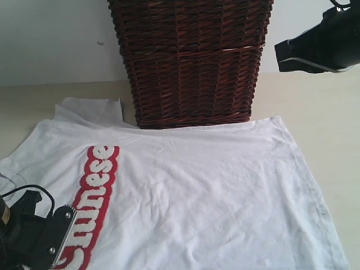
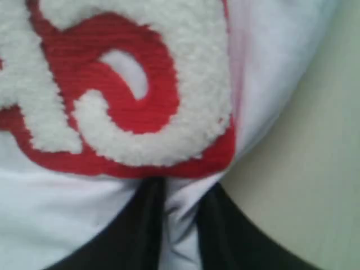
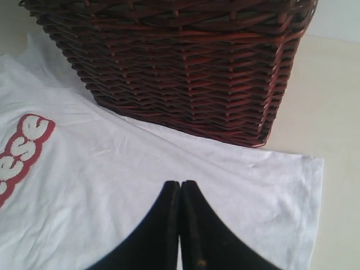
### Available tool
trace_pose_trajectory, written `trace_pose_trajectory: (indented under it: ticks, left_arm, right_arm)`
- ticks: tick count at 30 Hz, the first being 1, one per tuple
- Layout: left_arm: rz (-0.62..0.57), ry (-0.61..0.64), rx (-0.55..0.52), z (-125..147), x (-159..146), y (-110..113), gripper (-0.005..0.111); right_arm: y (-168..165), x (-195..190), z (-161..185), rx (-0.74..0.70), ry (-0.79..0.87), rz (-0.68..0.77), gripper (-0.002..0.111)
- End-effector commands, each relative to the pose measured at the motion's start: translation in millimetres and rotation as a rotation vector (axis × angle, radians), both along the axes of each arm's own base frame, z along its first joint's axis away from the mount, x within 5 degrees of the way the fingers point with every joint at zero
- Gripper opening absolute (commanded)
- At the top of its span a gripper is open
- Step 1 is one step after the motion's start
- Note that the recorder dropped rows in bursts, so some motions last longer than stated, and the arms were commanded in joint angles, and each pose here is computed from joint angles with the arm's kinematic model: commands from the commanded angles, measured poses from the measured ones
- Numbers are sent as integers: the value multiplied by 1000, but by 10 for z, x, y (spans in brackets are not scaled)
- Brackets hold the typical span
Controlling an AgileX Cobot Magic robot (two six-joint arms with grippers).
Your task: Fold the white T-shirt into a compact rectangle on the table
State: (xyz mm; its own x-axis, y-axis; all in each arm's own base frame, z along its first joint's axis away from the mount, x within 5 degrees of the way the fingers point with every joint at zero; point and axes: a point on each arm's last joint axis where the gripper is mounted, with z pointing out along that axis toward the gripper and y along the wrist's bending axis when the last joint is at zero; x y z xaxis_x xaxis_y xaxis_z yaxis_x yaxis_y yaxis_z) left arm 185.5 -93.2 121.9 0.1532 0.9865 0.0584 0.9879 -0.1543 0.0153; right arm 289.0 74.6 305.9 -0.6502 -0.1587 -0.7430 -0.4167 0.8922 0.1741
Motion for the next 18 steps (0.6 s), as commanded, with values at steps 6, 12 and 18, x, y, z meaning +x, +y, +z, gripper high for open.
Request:
trace_pose_trajectory:
  ticks: [6, 12, 18]
  left_arm:
    - [26, 45, 18, 334, 84, -56, 0]
    - [-76, -39, -26, 704, 270, -156, 0]
    - [-200, -499, -218, 744, 819, -396, 0]
  right_arm:
    - [-16, 31, -20, -5, -15, -13, 0]
    - [-16, 32, -20, -5, -16, -14, 0]
    - [-16, 33, -19, -5, -17, -14, 0]
